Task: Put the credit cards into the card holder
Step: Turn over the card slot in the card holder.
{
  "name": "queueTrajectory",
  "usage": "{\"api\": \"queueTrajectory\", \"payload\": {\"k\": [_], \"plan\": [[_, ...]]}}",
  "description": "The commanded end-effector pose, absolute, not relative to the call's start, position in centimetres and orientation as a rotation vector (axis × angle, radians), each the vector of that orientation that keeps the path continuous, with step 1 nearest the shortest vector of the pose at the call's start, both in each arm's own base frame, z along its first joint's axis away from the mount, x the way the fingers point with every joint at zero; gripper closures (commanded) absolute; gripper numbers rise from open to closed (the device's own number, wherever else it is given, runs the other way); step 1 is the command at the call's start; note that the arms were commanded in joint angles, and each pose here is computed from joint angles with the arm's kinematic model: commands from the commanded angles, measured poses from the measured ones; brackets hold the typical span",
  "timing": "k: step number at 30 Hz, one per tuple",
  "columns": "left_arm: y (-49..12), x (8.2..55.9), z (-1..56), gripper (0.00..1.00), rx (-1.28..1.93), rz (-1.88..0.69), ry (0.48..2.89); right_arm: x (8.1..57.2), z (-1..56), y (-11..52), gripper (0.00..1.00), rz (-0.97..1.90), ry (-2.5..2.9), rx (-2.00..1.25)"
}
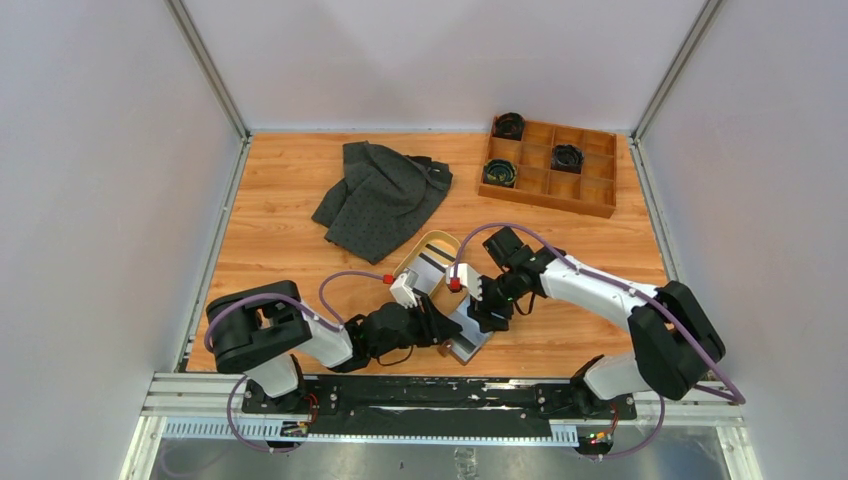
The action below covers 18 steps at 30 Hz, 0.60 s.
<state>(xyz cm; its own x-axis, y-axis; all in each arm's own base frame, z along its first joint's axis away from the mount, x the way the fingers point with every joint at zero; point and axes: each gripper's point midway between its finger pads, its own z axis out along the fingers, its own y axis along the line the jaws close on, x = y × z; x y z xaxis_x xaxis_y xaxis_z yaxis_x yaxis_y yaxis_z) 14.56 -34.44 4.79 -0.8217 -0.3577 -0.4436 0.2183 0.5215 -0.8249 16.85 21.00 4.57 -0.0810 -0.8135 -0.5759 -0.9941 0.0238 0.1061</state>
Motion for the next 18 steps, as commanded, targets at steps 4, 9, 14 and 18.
{"api": "queueTrajectory", "payload": {"k": [4,9,14,18], "plan": [[-34.1,14.7,3.3,0.60,-0.127,-1.243,2.231,17.1,5.0,21.1,0.41,0.724,2.002,-1.807],[-33.9,14.9,3.0,0.80,-0.162,-1.242,2.240,17.1,5.3,21.3,0.41,0.733,2.009,-1.792],[-33.9,15.1,3.5,1.00,-0.161,-1.261,2.219,17.1,5.5,21.5,0.43,0.749,2.012,-1.777],[-34.1,14.9,4.0,1.00,-0.107,-1.269,2.203,17.3,5.6,21.5,0.43,0.743,2.027,-1.758]]}}
